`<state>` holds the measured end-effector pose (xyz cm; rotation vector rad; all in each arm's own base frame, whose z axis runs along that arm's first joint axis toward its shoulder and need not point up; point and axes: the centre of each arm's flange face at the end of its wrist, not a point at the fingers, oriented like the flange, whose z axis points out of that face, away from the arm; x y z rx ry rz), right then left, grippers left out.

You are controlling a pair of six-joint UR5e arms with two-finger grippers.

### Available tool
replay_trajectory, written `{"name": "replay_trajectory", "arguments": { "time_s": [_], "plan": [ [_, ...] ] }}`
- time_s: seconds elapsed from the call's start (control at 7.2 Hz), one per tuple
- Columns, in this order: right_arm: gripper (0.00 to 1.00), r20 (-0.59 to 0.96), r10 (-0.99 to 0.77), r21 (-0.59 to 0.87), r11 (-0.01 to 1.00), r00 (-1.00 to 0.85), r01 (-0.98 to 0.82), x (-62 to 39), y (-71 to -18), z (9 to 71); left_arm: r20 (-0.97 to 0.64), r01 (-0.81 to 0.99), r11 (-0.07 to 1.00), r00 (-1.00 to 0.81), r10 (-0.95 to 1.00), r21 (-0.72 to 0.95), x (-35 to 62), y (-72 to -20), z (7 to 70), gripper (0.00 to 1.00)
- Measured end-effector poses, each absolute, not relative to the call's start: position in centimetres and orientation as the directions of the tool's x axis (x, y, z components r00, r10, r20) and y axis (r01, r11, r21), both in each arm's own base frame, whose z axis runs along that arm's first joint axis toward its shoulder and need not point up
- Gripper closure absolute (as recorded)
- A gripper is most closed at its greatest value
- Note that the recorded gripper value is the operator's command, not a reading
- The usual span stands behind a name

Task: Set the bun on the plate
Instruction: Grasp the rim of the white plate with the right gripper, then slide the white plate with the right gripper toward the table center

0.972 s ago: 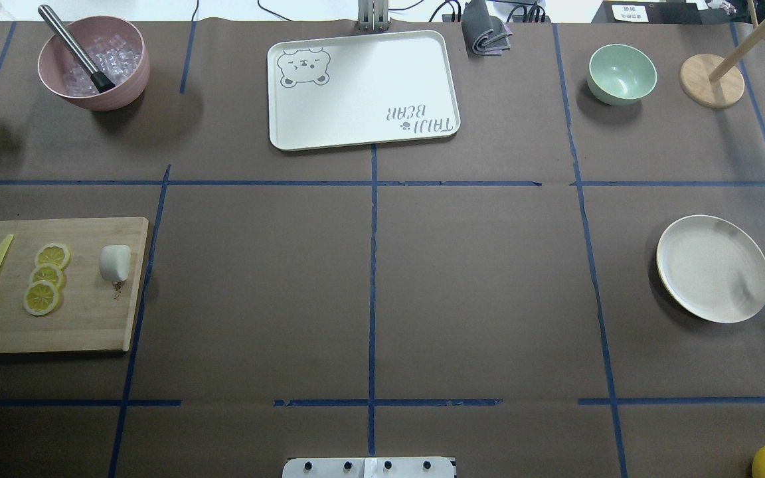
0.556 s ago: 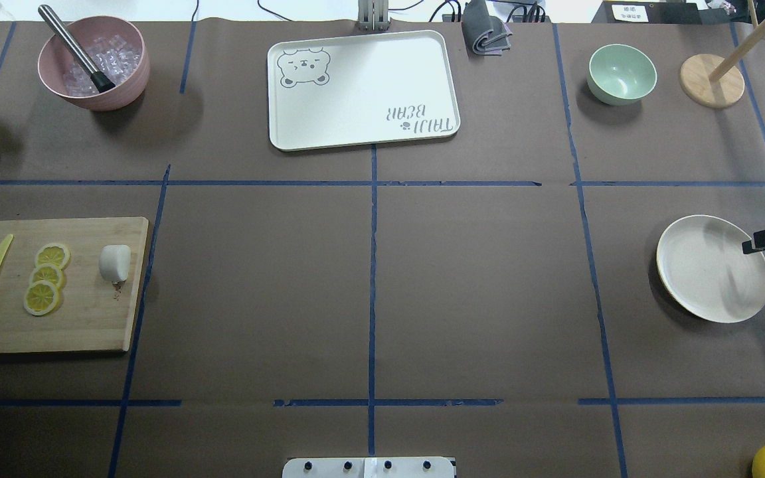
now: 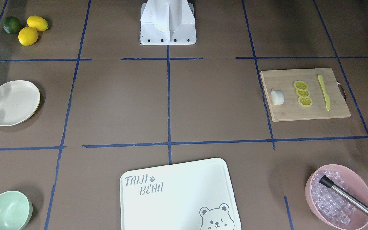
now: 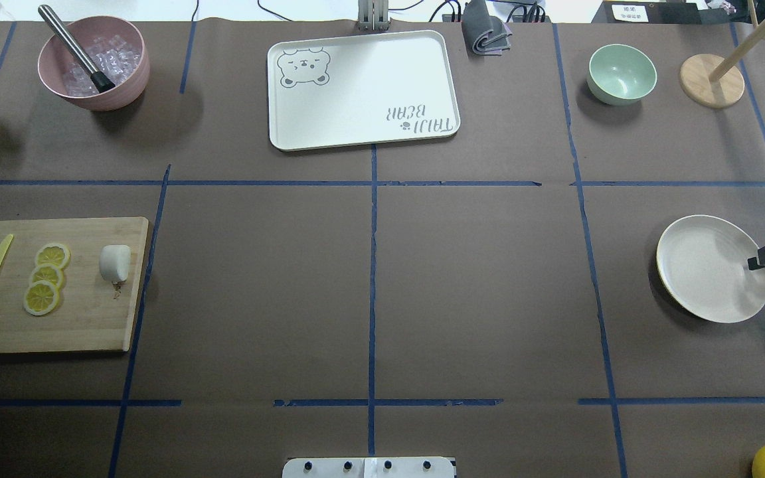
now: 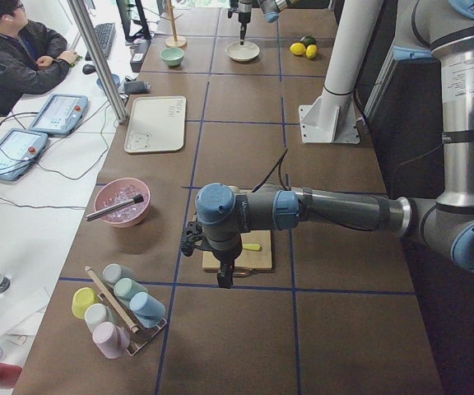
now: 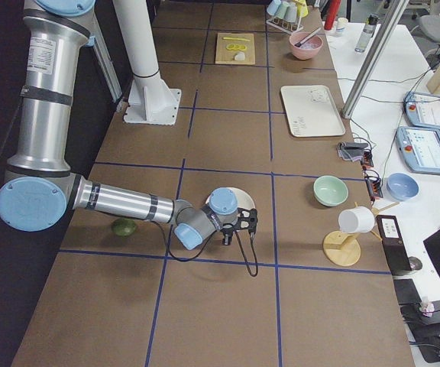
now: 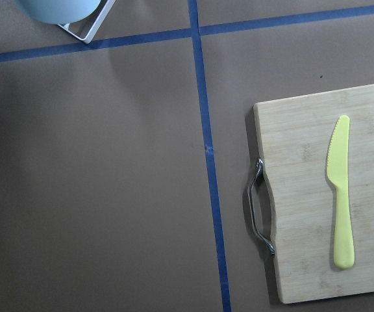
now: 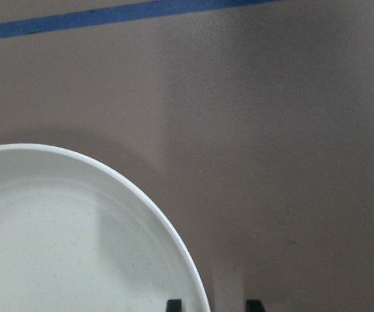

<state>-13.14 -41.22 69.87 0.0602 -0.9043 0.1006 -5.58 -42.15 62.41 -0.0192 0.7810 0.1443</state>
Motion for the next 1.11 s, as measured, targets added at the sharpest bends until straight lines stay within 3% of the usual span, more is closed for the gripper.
{"name": "replay_trajectory", "arguments": {
  "time_s": [0.56,1.11],
  "plan": [
    [0.99,0.836,0.004,0.076,0.99,0.549,-0.123,-15.3,-45.0,62.5,-0.703,-0.137,0.99,0.701,0.122,0.036,-5.6,-42.2,62.4,0.0],
    [0.99,0.891,0.091,-0.017,0.986,0.444,-0.166,-27.7,-53.8,46.3,-0.703,-0.138,0.99,0.701,0.123,0.036,-5.5,-42.2,62.5,0.0]
  ]
}}
